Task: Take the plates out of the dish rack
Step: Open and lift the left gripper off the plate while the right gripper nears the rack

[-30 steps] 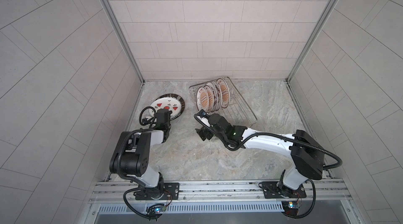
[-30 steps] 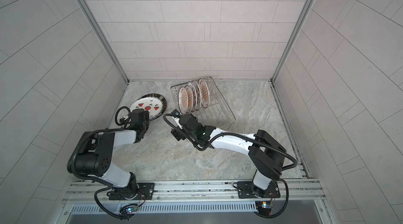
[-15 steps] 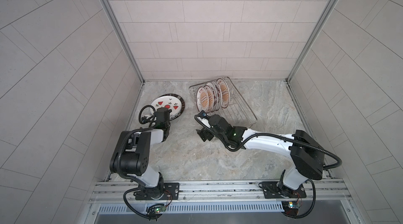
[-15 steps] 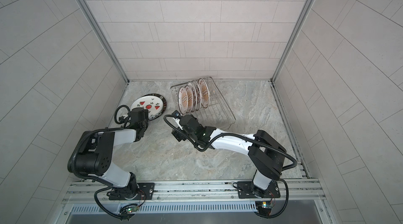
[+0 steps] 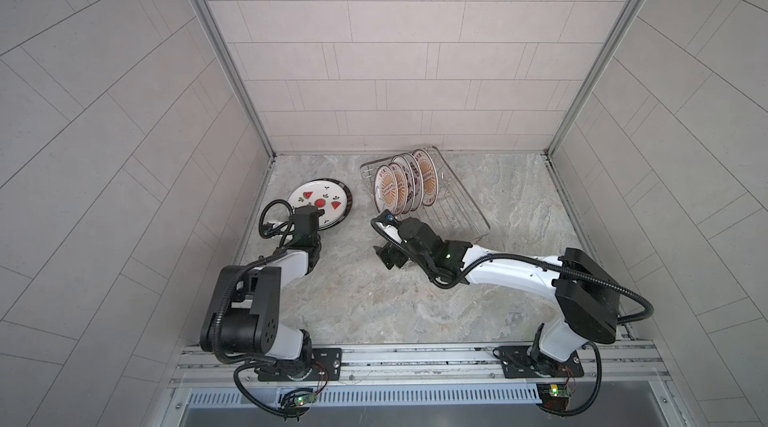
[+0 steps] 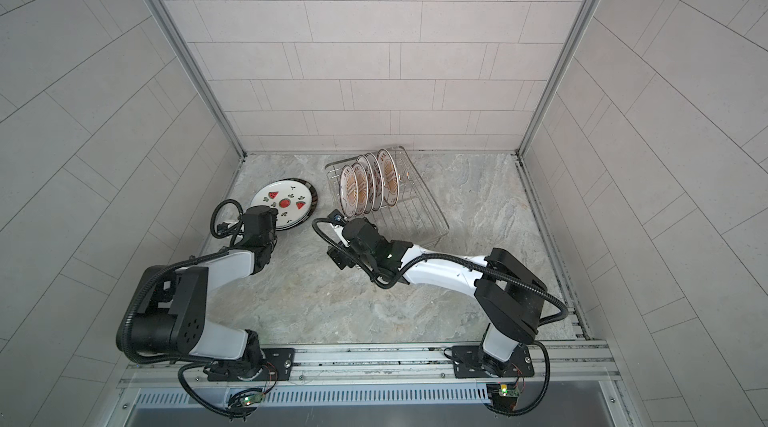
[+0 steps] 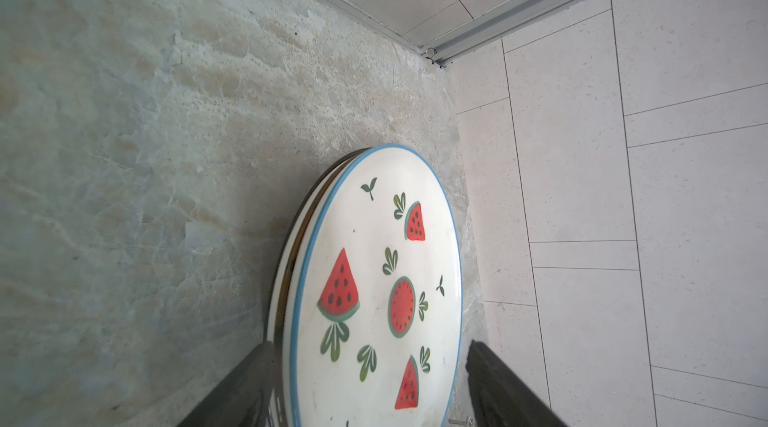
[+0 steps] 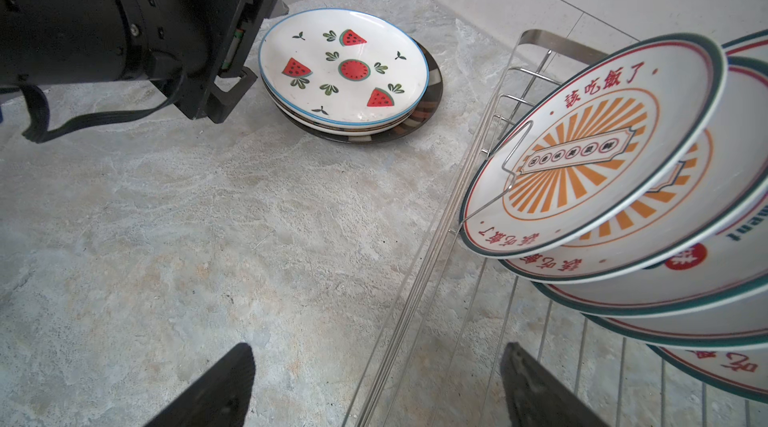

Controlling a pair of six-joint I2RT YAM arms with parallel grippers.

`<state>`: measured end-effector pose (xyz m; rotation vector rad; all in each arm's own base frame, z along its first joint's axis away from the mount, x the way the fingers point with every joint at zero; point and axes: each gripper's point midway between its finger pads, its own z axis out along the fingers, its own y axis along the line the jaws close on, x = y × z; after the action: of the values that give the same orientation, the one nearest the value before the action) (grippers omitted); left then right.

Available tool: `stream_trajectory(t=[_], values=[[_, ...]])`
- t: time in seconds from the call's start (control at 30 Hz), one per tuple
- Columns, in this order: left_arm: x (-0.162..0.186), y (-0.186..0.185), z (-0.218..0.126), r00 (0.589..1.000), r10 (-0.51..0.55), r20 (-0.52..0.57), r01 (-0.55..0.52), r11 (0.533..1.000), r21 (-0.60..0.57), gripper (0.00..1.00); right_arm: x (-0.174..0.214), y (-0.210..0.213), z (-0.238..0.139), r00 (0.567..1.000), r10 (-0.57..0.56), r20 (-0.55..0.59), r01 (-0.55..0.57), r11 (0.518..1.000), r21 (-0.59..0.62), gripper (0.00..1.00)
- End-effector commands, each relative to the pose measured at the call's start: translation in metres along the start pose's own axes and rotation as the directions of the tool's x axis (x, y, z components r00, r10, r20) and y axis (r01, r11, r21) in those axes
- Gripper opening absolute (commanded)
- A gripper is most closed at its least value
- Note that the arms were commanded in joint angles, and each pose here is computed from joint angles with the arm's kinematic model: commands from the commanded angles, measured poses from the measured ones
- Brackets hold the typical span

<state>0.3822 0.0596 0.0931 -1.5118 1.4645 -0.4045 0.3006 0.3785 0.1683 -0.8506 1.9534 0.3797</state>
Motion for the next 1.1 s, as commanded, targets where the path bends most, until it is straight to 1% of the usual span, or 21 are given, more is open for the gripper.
stream_trajectory(t=[0.0, 0.1, 0.13, 0.17, 0.23, 0.33, 0.43, 0.5, 0.57, 0.63, 0.73, 0.83, 0.87, 0.9, 0.97, 1.0, 1.07], values=[[-0.008, 0.003, -0.002, 0.999, 0.016, 0.036, -0.016, 1.000, -0.006, 0.79, -0.018, 0.000, -0.021, 0.998, 0.014, 0.062, -0.013, 1.000, -0.006, 0.94], [-0.007, -0.007, -0.006, 1.000, 0.024, 0.018, -0.025, 0.999, 0.043, 0.79, -0.028, 0.000, -0.038, 0.995, -0.006, 0.102, 0.007, 1.000, -0.010, 0.94], [-0.007, -0.012, -0.009, 0.999, 0.033, 0.012, -0.034, 0.998, 0.060, 0.87, -0.031, -0.001, -0.046, 0.993, -0.009, 0.118, 0.010, 1.000, -0.010, 0.94], [-0.008, -0.015, -0.012, 0.999, 0.044, 0.005, -0.044, 0.996, 0.072, 0.99, -0.035, -0.003, -0.054, 0.991, -0.010, 0.135, 0.011, 1.000, -0.009, 0.94], [-0.010, -0.023, -0.021, 0.998, 0.066, -0.006, -0.065, 0.993, 0.098, 1.00, -0.040, -0.016, -0.070, 0.986, 0.006, 0.168, -0.013, 0.999, 0.040, 0.99], [-0.012, -0.033, -0.036, 0.996, 0.088, -0.021, -0.084, 0.986, 0.147, 1.00, -0.048, -0.038, -0.095, 0.973, 0.044, 0.224, -0.074, 0.989, 0.127, 1.00], [-0.006, -0.047, -0.049, 0.992, 0.105, -0.065, -0.089, 0.972, 0.217, 1.00, -0.051, -0.057, -0.117, 0.964, 0.085, 0.253, -0.131, 0.976, 0.171, 1.00], [0.001, -0.060, -0.058, 0.985, 0.137, -0.104, -0.104, 0.955, 0.277, 1.00, -0.052, -0.068, -0.128, 0.958, 0.107, 0.265, -0.162, 0.968, 0.194, 1.00], [0.010, -0.076, -0.071, 0.973, 0.180, -0.142, -0.118, 0.924, 0.363, 1.00, -0.053, -0.078, -0.139, 0.950, 0.125, 0.286, -0.189, 0.960, 0.207, 1.00], [0.021, -0.091, -0.088, 0.959, 0.233, -0.164, -0.133, 0.874, 0.467, 1.00, -0.054, -0.089, -0.149, 0.937, 0.146, 0.318, -0.222, 0.950, 0.218, 1.00], [0.034, -0.107, -0.112, 0.935, 0.312, -0.170, -0.163, 0.802, 0.575, 1.00, -0.056, -0.109, -0.157, 0.916, 0.184, 0.356, -0.276, 0.934, 0.227, 1.00], [0.050, -0.121, -0.138, 0.898, 0.405, -0.173, -0.192, 0.714, 0.673, 1.00, -0.054, -0.134, -0.158, 0.894, 0.248, 0.373, -0.349, 0.908, 0.232, 1.00], [0.056, -0.126, -0.150, 0.877, 0.452, -0.166, -0.207, 0.664, 0.719, 1.00, -0.054, -0.142, -0.156, 0.887, 0.273, 0.373, -0.373, 0.899, 0.228, 1.00], [0.063, -0.131, -0.164, 0.856, 0.495, -0.148, -0.216, 0.604, 0.767, 1.00, -0.052, -0.152, -0.154, 0.878, 0.305, 0.370, -0.404, 0.885, 0.230, 1.00], [0.074, -0.138, -0.189, 0.824, 0.554, -0.120, -0.210, 0.496, 0.843, 1.00, -0.049, -0.172, -0.151, 0.861, 0.355, 0.365, -0.458, 0.853, 0.251, 1.00], [0.080, -0.140, -0.201, 0.806, 0.580, -0.116, -0.196, 0.447, 0.873, 1.00, -0.048, -0.180, -0.149, 0.854, 0.374, 0.362, -0.477, 0.840, 0.259, 1.00], [0.091, -0.144, -0.222, 0.769, 0.628, -0.120, -0.161, 0.373, 0.914, 1.00, -0.046, -0.193, -0.143, 0.849, 0.393, 0.353, -0.496, 0.823, 0.277, 1.00]])
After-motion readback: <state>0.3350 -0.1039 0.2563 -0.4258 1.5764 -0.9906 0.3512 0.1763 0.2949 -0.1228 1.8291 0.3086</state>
